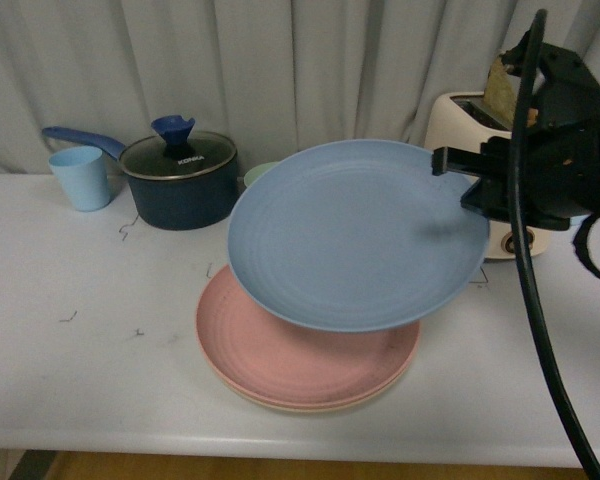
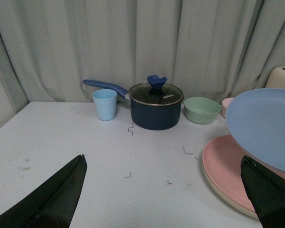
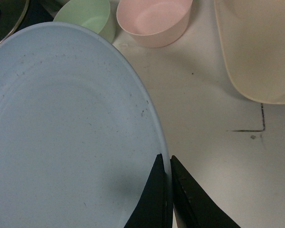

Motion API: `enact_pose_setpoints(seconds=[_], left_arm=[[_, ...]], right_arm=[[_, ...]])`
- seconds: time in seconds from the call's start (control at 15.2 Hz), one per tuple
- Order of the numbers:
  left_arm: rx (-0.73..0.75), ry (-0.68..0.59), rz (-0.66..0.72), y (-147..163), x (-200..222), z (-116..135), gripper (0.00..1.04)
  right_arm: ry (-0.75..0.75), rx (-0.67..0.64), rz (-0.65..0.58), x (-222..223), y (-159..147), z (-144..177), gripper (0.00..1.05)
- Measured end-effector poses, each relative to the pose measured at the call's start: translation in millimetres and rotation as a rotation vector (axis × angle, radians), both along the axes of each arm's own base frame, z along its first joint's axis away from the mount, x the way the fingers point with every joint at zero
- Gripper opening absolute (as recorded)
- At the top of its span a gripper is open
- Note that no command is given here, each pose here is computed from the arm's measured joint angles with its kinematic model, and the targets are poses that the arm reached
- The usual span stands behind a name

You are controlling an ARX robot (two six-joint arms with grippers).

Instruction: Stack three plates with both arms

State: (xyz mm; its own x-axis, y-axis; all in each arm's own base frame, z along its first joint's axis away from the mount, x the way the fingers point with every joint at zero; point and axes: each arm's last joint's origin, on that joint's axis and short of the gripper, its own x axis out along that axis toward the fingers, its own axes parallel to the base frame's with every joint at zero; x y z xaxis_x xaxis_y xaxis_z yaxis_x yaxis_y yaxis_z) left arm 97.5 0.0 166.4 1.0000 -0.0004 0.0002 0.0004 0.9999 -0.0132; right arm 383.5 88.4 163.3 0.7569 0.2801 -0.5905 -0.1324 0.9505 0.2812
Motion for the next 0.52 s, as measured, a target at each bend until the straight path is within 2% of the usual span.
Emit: enact_pose_setpoints(seconds=[0.13, 0.33, 0.52], left_arm=[[0.000, 0.000, 0.000, 0, 0, 0, 0.98], [0.000, 0.000, 0.000, 0, 0, 0, 0.98], [0.000, 0.000, 0.000, 0, 0, 0, 0.98]], right_arm=[[0.032, 0.049, -0.021, 10, 14, -9, 0.03], [0.115, 0.055, -0.012, 12, 32, -36, 0.03], [0.169, 0.047, -0.035, 14, 34, -57, 0.03]])
